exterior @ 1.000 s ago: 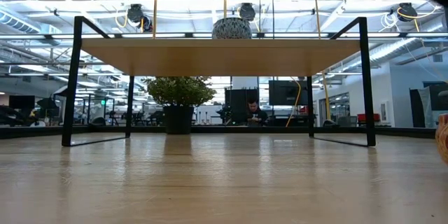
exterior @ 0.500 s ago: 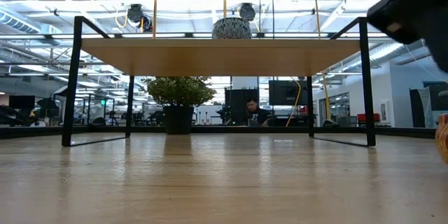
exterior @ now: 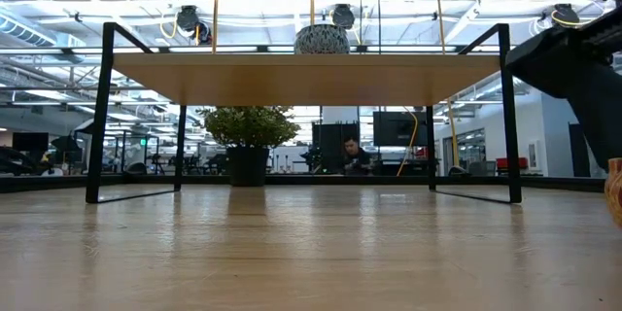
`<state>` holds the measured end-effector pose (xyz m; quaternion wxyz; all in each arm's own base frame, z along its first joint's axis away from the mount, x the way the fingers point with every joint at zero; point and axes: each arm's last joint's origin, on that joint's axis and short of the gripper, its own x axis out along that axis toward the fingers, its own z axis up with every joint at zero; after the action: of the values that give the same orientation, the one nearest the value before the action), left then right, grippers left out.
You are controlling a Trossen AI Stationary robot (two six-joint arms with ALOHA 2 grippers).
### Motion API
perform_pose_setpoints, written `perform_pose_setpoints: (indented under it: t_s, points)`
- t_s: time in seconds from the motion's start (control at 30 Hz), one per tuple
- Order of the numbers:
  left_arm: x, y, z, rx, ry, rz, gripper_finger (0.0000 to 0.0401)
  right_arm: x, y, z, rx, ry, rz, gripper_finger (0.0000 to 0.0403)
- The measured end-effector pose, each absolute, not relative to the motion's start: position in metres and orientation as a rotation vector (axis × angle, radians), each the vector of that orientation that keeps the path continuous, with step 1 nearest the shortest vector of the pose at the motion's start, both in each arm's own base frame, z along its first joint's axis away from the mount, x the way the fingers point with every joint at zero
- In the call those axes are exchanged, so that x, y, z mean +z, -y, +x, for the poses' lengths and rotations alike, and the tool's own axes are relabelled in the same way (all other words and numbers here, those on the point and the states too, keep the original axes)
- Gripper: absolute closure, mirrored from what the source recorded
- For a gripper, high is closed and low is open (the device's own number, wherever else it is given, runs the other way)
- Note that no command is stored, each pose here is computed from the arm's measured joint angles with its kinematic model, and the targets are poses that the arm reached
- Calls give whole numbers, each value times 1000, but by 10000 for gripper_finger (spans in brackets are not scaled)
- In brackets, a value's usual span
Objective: Stock candles and holders on shelf
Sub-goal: Align the orange scented candle with the other scented candle on the shelf
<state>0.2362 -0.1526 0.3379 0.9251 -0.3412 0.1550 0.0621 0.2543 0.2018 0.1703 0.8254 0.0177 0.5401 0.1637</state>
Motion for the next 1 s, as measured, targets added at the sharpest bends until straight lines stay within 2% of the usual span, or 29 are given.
perform_pose_setpoints:
  t_s: [0.7, 1.0]
  points:
    - [338, 153, 236, 129, -318, -703, 252, 171, -205, 255, 333, -1117, 48, 45]
    - [338, 153, 236, 130, -318, -710, 252, 157, -215, 258, 354, -1126, 77, 45]
